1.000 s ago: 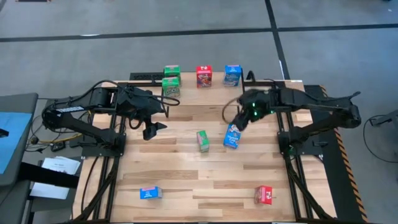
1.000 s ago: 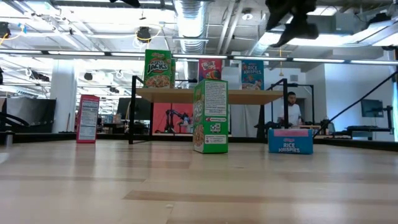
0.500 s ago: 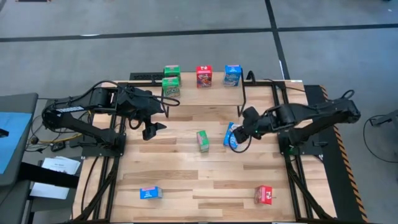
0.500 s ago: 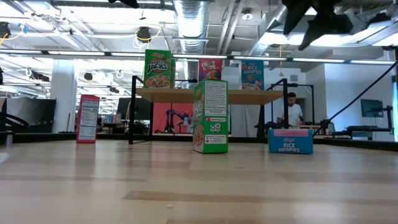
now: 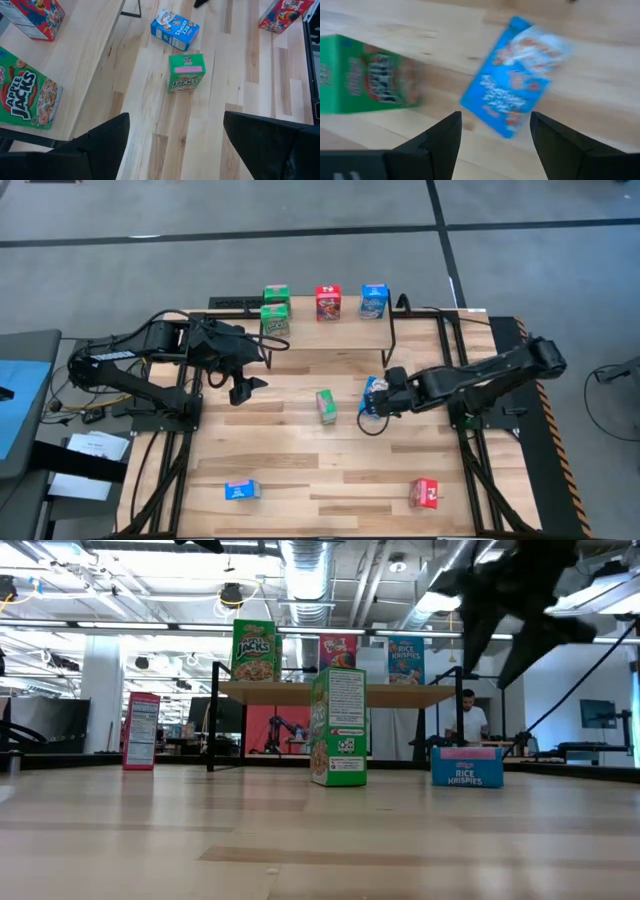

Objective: Stack cereal on shelf
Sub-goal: Put the right blue cereal box on the shelf aligned with the other blue cereal box

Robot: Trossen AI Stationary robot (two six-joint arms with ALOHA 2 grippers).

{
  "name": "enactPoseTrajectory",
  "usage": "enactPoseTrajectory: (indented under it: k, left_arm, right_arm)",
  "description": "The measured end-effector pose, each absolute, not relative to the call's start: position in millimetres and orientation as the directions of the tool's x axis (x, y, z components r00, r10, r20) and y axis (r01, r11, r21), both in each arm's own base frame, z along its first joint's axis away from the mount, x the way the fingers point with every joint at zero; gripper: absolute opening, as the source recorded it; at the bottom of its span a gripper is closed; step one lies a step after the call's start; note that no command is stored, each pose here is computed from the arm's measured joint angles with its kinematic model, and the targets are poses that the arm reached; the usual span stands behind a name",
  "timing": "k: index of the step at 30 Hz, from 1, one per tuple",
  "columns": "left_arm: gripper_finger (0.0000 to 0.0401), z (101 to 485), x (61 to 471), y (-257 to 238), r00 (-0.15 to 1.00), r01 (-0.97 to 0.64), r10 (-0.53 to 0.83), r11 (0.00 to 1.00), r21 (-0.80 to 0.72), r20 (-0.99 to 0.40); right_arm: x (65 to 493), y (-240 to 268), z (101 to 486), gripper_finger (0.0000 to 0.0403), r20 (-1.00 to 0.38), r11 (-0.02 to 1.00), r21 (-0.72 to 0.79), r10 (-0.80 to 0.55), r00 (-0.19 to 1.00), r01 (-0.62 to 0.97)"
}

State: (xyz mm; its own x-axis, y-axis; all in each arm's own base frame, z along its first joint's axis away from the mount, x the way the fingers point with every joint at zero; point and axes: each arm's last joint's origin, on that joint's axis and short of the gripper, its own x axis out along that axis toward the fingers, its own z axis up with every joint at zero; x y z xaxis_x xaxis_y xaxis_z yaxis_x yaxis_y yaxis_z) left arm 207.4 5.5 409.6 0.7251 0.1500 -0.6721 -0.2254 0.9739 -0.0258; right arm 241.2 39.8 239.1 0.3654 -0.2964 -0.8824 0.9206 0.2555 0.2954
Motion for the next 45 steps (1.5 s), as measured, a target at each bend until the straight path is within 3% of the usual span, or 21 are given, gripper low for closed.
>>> enactPoseTrajectory:
  k: [9,18,35,45]
  left_arm:
    - [0.0313,409.5,207.3,5.5,0.724,-0.226,0.150,0.974,-0.026,-0.673]
    - [0.0313,409.5,207.1,5.5,0.724,-0.226,0.150,0.974,-0.025,-0.674]
    - [0.0313,409.5,207.1,5.5,0.723,-0.226,0.150,0.974,-0.025,-0.674]
    - [0.0313,409.4,207.1,5.5,0.723,-0.226,0.150,0.974,-0.025,-0.674]
  right_arm:
    - [265.3,45.1,209.7,0.0271,-0.896,0.068,0.328,-0.296,0.333,0.942]
    - [276.0,47.5,192.0,0.0393,-0.904,-0.032,0.323,-0.305,0.299,0.946]
    - [284.1,52.4,174.8,0.0399,-0.912,-0.085,0.306,-0.313,0.266,0.948]
    - [276.4,68.5,185.6,0.0399,-0.927,0.013,0.208,-0.315,0.202,0.978]
